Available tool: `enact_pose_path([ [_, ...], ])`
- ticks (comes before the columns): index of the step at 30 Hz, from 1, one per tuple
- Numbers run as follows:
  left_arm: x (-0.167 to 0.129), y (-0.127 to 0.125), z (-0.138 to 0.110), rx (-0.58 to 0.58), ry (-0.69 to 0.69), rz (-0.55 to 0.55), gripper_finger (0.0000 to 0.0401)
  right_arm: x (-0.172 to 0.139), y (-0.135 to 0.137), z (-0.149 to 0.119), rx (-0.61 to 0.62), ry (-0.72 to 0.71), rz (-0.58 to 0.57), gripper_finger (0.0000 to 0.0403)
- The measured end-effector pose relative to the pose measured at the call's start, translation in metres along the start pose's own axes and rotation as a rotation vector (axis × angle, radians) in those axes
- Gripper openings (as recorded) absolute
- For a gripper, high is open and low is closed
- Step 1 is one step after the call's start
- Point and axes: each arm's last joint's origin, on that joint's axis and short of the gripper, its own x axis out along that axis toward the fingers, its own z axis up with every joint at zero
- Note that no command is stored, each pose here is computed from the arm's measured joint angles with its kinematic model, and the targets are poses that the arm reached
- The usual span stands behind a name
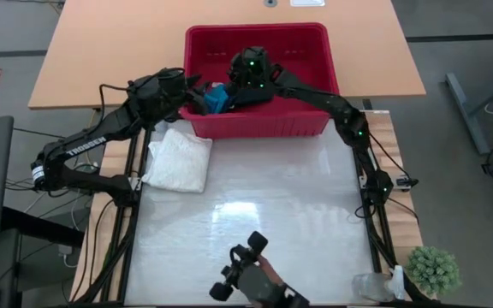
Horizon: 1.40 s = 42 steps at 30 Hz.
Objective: Fold Laundry from Bin
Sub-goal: Fold the black shorts
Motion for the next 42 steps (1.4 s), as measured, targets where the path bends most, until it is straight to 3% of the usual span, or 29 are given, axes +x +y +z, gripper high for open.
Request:
enact_pose_path([
  [5,0.000,0.001,-0.005,0.000,0.054,0.005,0.0176,0.023,-0.006,-0.034,0.047,0.127,0.032,0.0129],
  [9,0.000,0.001,-0.008,0.008,0.082,0.008,0.0177,0.027,-0.011,-0.050,0.072,0.237,0.025,0.0185],
  [13,0.000,0.003,-0.010,-0.003,0.100,0.011,0.0180,0.026,-0.027,-0.057,0.187,0.297,-0.039,0.0251],
  [17,0.001,0.006,-0.011,-0.045,0.115,0.025,0.0181,0.025,-0.045,-0.063,0.313,0.329,-0.079,0.0288],
  [28,0.000,0.006,-0.014,-0.017,0.149,0.029,0.0181,0.031,-0.045,-0.068,0.320,0.331,-0.082,0.0297],
  [35,0.000,0.007,-0.017,-0.010,0.172,0.032,0.0181,0.055,-0.038,-0.119,0.323,0.507,-0.071,0.0297],
  [42,0.000,0.007,-0.017,-0.010,0.173,0.032,0.0181,0.062,-0.035,-0.147,0.323,0.647,-0.047,0.0296],
])
